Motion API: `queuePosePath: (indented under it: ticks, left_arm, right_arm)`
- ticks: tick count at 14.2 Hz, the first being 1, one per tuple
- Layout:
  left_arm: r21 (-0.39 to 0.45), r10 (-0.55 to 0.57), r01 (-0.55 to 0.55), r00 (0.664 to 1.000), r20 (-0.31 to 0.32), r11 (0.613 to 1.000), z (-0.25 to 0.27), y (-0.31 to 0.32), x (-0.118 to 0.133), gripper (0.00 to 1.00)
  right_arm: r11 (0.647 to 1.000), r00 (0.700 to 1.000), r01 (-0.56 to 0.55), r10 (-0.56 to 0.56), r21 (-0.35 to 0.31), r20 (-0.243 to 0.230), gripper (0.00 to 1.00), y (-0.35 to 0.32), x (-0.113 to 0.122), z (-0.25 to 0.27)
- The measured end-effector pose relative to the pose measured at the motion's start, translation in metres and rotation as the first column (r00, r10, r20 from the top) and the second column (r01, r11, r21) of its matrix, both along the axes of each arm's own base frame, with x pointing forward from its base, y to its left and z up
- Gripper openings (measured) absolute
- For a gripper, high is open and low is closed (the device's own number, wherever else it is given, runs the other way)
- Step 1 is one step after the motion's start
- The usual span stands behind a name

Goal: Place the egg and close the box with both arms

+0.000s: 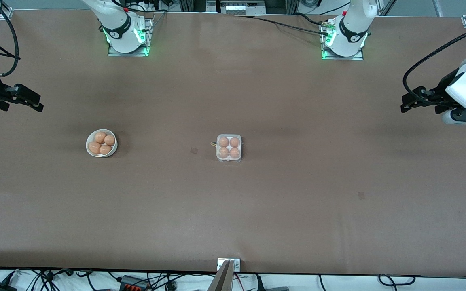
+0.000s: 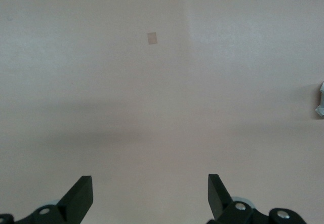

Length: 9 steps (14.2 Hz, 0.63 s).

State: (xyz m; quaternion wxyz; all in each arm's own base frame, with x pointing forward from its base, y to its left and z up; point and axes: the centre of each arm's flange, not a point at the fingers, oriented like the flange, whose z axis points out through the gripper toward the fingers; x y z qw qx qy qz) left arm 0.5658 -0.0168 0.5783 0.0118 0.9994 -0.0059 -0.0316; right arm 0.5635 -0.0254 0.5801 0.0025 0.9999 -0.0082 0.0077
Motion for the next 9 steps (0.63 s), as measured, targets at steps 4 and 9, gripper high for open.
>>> queuePosePath:
  ticks: [4, 9]
  left_arm:
    - [0.001, 0.001, -0.001, 1.0, -0.001, 1.0, -0.0001, -0.0011, -0.0001, 1.0]
    - [0.001, 0.007, -0.007, 1.0, 0.01, 1.0, 0.0056, 0.0021, 0.0008, 1.0]
  right_arm:
    - [1.0, 1.0, 0.0, 0.0, 0.0, -0.001, 1.0, 0.0001, -0.0001, -0.0001]
    - [1.0, 1.0, 0.002, -0.002, 0.0, -0.005, 1.0, -0.0012, -0.0005, -0.0004]
